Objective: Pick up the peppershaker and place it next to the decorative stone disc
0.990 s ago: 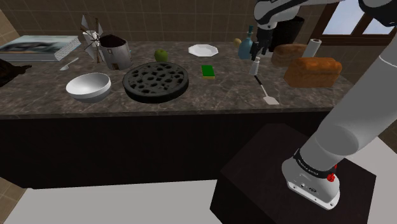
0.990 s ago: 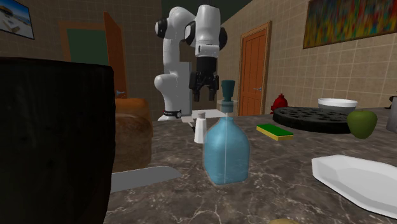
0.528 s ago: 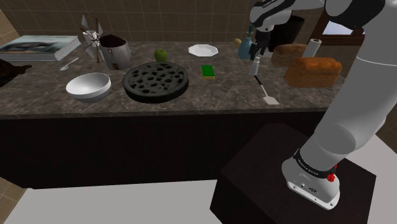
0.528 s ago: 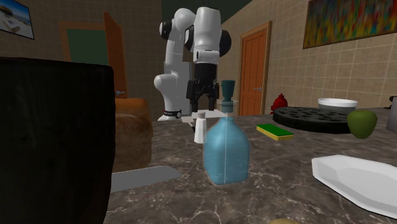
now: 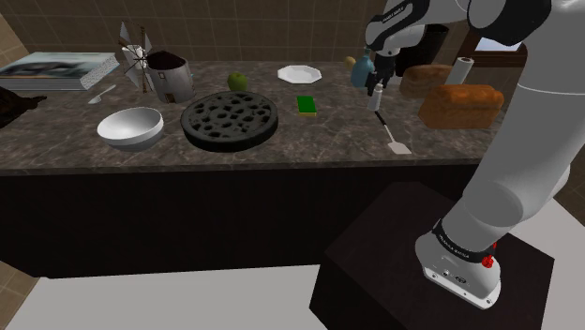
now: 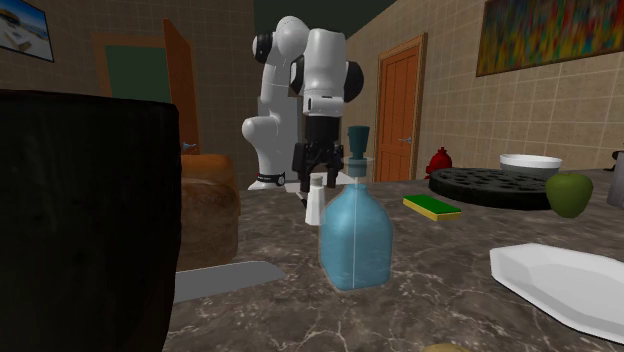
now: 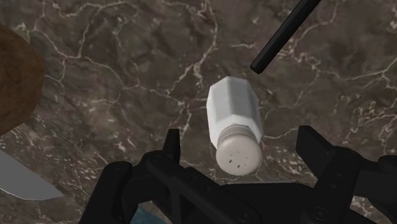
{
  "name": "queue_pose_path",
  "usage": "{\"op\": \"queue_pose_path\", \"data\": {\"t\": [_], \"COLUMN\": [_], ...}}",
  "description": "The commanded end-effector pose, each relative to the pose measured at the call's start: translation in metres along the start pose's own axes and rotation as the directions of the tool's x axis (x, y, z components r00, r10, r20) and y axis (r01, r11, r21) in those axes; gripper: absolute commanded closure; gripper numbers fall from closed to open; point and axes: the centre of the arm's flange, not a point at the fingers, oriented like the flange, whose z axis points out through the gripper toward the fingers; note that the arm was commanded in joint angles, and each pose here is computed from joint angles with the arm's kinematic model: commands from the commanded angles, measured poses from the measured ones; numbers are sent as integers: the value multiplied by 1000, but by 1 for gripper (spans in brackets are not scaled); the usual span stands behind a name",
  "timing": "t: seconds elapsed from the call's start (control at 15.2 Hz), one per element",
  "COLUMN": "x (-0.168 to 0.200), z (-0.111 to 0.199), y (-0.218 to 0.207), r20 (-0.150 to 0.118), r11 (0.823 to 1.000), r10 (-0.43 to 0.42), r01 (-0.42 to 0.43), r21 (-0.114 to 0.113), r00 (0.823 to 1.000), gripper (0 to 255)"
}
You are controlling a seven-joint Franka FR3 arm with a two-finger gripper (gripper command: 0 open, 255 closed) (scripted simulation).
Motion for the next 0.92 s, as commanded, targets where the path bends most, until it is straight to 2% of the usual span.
{"op": "queue_pose_path", "data": {"t": [0.0, 0.26, 0.33, 0.86], "x": [0, 0, 0, 0], "z": [1, 1, 1, 1], "y": [1, 0, 0, 0], "r20": [0, 0, 0, 0], "r11": [1000, 1000, 1000, 1000], "r10": [0, 0, 0, 0], "r01": [0, 0, 0, 0], "r21": [0, 0, 0, 0], "r00": [1000, 1000, 1000, 1000], "gripper": [0, 0, 255, 255]}}
